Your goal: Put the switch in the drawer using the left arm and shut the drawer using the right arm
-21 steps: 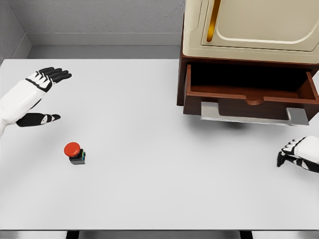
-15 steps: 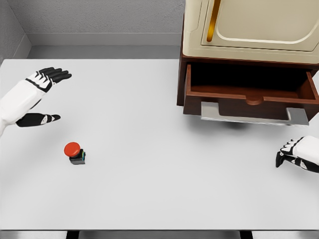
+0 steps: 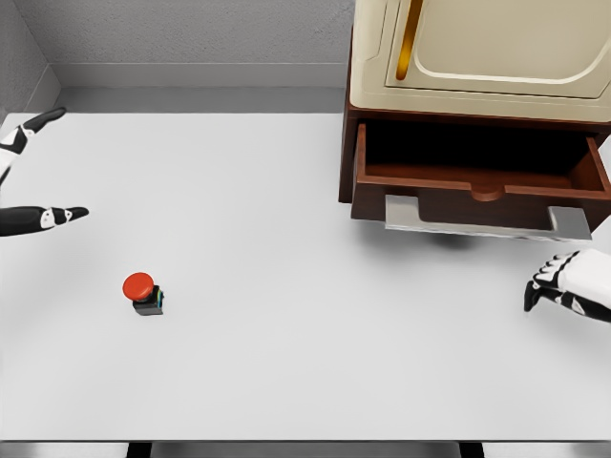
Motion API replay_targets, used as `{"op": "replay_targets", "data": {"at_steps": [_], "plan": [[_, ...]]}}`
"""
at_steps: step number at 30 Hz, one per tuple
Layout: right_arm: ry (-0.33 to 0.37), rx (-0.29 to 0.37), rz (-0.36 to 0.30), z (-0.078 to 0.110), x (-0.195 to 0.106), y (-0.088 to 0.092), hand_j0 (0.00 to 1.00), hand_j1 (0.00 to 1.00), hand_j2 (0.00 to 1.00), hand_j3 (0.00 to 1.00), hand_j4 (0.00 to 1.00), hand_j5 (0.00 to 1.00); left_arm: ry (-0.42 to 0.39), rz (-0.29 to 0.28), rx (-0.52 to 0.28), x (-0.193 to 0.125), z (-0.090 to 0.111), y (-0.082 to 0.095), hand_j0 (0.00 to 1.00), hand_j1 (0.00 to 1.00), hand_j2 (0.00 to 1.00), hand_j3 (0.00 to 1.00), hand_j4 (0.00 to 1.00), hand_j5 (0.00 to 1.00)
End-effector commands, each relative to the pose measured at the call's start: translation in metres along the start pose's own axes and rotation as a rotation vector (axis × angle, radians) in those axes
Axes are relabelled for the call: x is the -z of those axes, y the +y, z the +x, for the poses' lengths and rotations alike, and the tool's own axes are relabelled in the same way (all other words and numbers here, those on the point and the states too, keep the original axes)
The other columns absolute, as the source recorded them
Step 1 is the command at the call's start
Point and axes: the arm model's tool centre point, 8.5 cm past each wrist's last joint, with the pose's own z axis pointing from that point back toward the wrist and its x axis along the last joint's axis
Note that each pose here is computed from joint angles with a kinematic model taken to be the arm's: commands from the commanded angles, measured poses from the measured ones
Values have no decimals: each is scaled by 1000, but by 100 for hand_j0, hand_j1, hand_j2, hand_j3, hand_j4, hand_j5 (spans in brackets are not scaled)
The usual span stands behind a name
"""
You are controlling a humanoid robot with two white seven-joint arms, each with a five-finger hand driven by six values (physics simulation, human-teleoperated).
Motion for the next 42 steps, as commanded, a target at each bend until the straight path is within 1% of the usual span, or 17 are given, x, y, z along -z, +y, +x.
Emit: {"op": "replay_targets", "data": {"at_steps": [1, 2, 3, 5, 6, 7, 8, 12, 14, 19, 21, 22, 27, 32, 39, 40, 42], "plan": [[-2, -4, -6, 1, 0, -4, 41, 41, 41, 41, 41, 41, -7, 17, -105, 0, -1, -9, 100, 100, 100, 100, 100, 100], [-2, -6, -2, 1, -1, -5, 41, 41, 41, 41, 41, 41, -19, -21, -157, 2, 2, -23, 100, 100, 100, 100, 100, 100], [-1, -8, -2, 0, -1, -5, 41, 41, 41, 41, 41, 41, -63, -62, -170, 8, 15, -32, 100, 100, 100, 100, 100, 100], [-1, -8, -2, 0, -1, -5, 42, 42, 42, 42, 42, 42, -92, -94, -199, 2, 30, -48, 100, 100, 100, 100, 100, 100], [-1, -7, -1, 1, -1, -4, 42, 42, 42, 42, 42, 42, -112, -96, -234, -1, 40, -53, 100, 100, 100, 100, 100, 100], [-3, -8, -1, 1, -1, -4, 42, 42, 42, 42, 42, 42, -102, -90, -285, -9, 41, -59, 100, 100, 100, 100, 100, 100], [-2, -10, 1, 1, -1, -5, 42, 42, 42, 42, 42, 42, -96, -87, -301, -12, 41, -60, 100, 100, 100, 100, 100, 100], [0, -10, 10, 0, -2, -4, 42, 42, 42, 42, 42, 42, -90, -20, -408, -15, 37, -54, 100, 100, 100, 100, 100, 100], [1, -11, 10, 0, -2, -5, 43, 43, 43, 43, 43, 43, -47, -10, -466, -29, 31, -63, 100, 100, 100, 100, 100, 100], [-5, -13, 9, 2, -1, -6, 42, 42, 42, 42, 42, 42, 21, -38, -504, -53, 27, -81, 100, 100, 100, 100, 100, 100], [-17, -17, 8, 5, 0, -6, 42, 42, 42, 42, 42, 42, 56, -132, -493, -66, 26, -84, 100, 100, 100, 100, 100, 100], [-14, -18, 7, 4, 0, -7, 42, 42, 42, 42, 42, 42, 61, -152, -494, -67, 26, -87, 100, 100, 100, 100, 100, 100], [-20, -16, 7, 6, 1, -7, 42, 42, 42, 42, 42, 42, 69, -197, -505, -70, 27, -97, 100, 100, 100, 100, 100, 100], [-18, -19, 11, 6, 0, -7, 43, 43, 43, 43, 43, 43, 68, -204, -518, -69, 28, -102, 100, 100, 100, 100, 100, 100], [-15, -14, 21, 5, -1, -4, 43, 43, 43, 43, 43, 43, 31, -161, -509, -53, 27, -92, 100, 100, 100, 100, 100, 100], [-13, -15, 22, 5, -2, -4, 44, 44, 44, 44, 44, 44, 27, -155, -514, -53, 27, -94, 100, 100, 100, 100, 100, 100], [-12, -19, 26, 4, -2, -6, 44, 44, 44, 44, 44, 44, 69, -163, -523, -53, 24, -97, 100, 100, 100, 100, 100, 100]]}}
